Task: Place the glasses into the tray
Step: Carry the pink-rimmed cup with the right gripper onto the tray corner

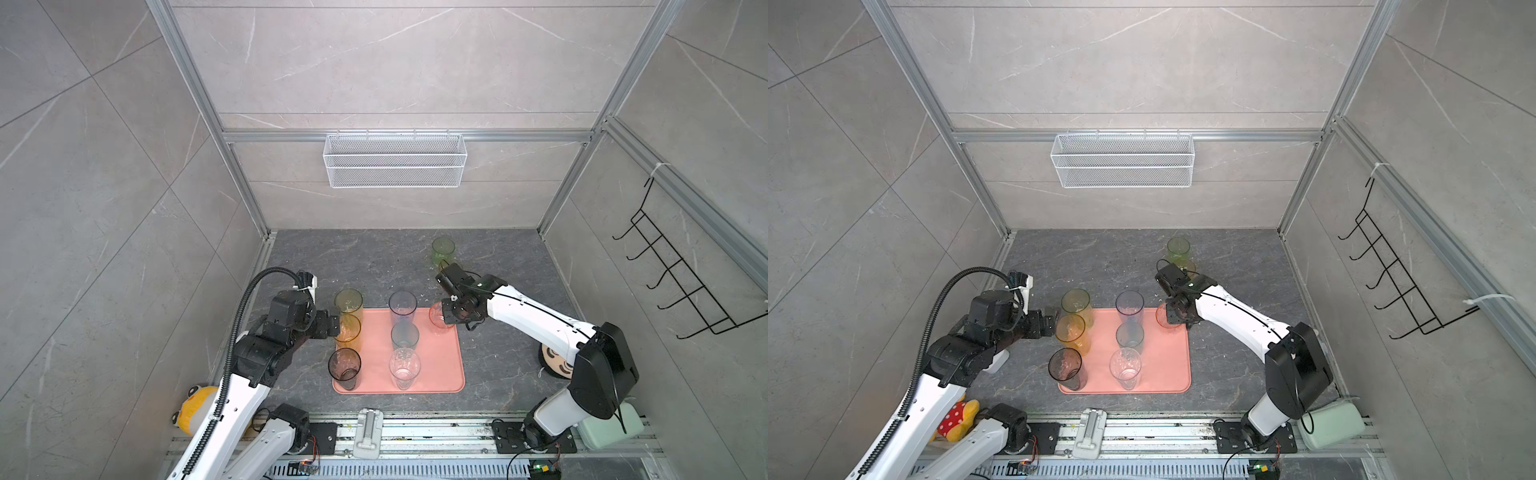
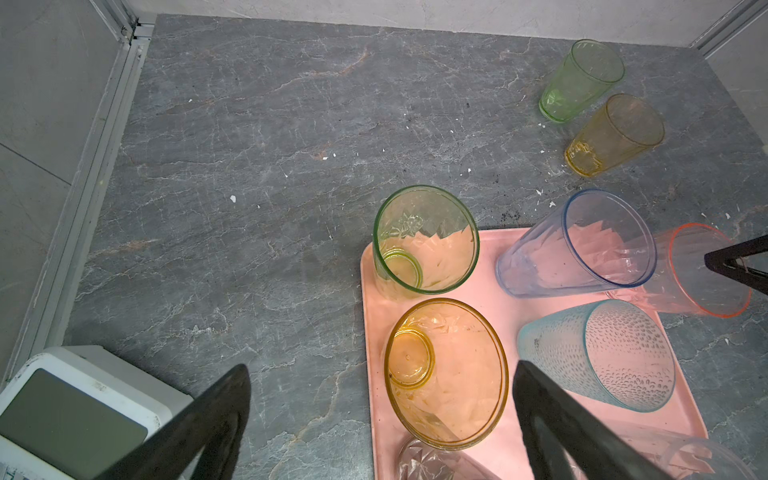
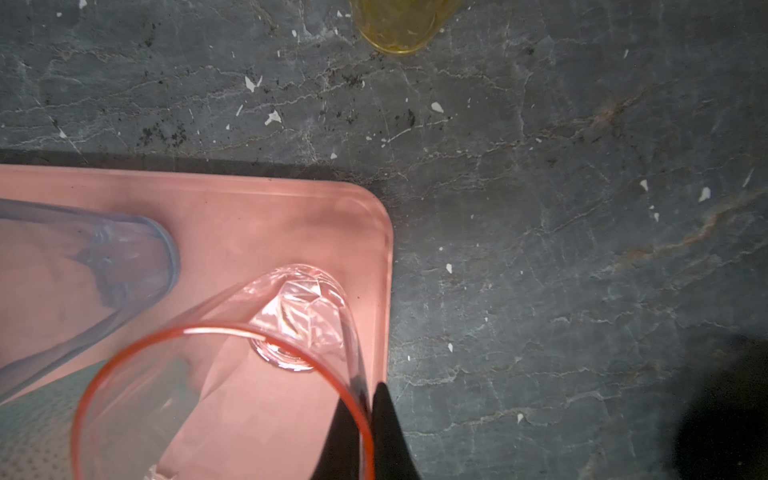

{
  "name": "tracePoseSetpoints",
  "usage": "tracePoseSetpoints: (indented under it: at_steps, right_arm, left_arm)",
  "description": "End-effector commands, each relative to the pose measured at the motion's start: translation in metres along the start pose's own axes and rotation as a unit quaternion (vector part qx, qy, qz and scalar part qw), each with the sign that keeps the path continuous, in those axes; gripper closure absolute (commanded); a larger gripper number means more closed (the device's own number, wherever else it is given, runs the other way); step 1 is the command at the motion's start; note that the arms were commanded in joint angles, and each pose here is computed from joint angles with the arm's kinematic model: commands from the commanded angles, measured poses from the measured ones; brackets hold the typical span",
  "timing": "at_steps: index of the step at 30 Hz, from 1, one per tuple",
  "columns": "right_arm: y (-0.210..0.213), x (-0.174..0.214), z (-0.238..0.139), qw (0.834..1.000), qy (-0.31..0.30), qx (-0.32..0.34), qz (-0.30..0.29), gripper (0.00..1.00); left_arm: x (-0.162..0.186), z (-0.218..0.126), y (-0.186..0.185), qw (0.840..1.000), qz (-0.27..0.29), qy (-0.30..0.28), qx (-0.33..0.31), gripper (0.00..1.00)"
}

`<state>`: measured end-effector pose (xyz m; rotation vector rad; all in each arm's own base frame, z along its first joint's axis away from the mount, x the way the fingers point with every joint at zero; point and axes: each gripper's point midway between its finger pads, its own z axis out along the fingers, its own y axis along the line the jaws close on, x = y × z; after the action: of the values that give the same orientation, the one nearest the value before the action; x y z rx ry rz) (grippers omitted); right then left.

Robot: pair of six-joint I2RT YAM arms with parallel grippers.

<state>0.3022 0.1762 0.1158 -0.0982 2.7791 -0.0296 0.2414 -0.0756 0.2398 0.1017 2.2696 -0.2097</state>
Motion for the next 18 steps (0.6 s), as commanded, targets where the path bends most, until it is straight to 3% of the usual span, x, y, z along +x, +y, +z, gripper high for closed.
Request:
tracePoseSetpoints:
  at_steps: [1,18]
  right_arm:
    - [0.0,0.0,0.005,1.0,0.004,0.013,0.008,1.0]
    - [-0.003,-0.008,0.025,0.999,0.006,0.043,0.005,1.0]
  left_arm:
    - [-0.006,-0.003,0.002,1.0,0.003,-0.01,-0.005,0.02]
    - [-0.005,-0.003,0.002,1.0,0.003,-0.009,-0.005,0.02]
